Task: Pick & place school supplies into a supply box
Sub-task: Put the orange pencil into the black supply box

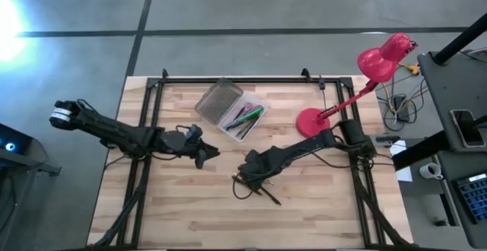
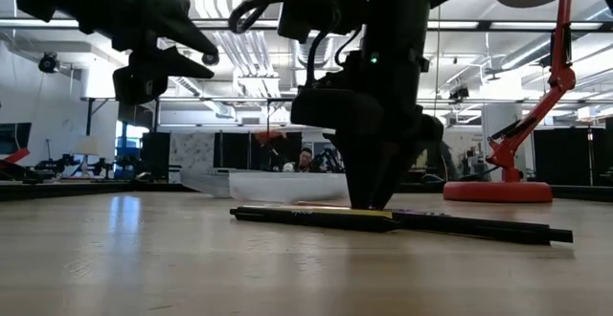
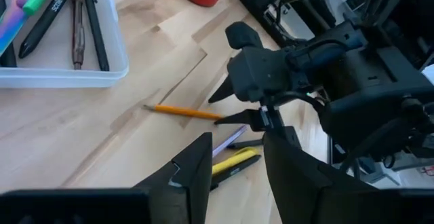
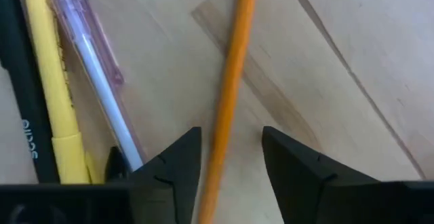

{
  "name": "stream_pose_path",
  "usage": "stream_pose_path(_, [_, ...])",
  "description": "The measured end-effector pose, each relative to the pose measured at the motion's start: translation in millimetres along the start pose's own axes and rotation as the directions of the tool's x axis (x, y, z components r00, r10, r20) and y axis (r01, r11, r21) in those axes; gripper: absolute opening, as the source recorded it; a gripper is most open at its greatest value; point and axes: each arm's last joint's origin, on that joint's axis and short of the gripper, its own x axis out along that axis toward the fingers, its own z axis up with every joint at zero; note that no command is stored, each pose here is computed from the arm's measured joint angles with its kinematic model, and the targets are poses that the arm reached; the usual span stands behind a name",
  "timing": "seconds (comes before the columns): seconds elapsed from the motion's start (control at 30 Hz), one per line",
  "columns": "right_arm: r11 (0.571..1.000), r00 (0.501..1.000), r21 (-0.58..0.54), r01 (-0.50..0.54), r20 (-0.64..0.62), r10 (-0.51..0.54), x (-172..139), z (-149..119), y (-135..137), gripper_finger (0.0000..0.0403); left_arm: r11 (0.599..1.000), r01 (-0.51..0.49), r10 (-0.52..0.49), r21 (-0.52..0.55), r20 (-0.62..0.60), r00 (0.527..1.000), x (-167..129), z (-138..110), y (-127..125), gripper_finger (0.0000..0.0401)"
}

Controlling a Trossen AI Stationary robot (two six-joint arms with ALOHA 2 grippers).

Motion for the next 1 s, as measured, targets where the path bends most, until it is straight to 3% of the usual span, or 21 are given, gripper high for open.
stream_pose_path(0.2, [0.999,0.999,-0.035,0.039,-0.035,-0.041,30.6,2.1,0.1,0.0087,1.0,0.002,-0.002,0.0,0.001,1.0,0.0,0.1,-0.1,0.0118])
stream_pose_path(0.37, [0.995,0.999,-0.09,0.052,0.006,-0.051,28.1,1.1,1.3,0.002,1.0,0.003,-0.003,0.0,0.001,1.0,0.0,0.1,-0.2,0.0118])
stream_pose_path(0.57, [1.0,0.988,-0.01,-0.005,0.155,0.007,-14.5,20.4,-11.6,0.0011,1.0,0.0,0.0,0.004,-0.002,1.0,0.0,-0.2,0.2,0.0118])
stream_pose_path(0.7, [0.99,0.946,0.08,-0.12,0.31,0.09,-71.4,47.6,-36.4,0.001,1.0,-0.005,0.005,0.012,-0.006,1.0,0.3,-1.6,1.9,0.0118])
stream_pose_path(0.77, [0.977,0.922,0.144,-0.157,0.376,0.093,-85.9,57.5,-50.7,0.001,1.0,-0.009,0.009,0.015,-0.009,1.0,0.6,-2.6,3.0,0.0118])
stream_pose_path(0.83, [0.936,0.892,0.284,-0.207,0.449,0.061,-90.1,70.1,-67.1,0.001,1.0,-0.018,0.018,0.018,-0.016,1.0,1.5,-4.4,5.1,0.0118])
stream_pose_path(0.87, [0.894,0.875,0.366,-0.258,0.48,0.056,-91.2,77.9,-76.9,0.001,1.0,-0.022,0.022,0.019,-0.019,1.0,2.1,-5.0,5.6,0.0118])
stream_pose_path(1.0, [0.619,0.797,0.588,-0.521,0.595,0.106,-82.7,109.5,-108.6,0.0021,1.0,-0.019,0.02,0.024,-0.029,0.999,2.9,-7.3,4.7,0.0118])
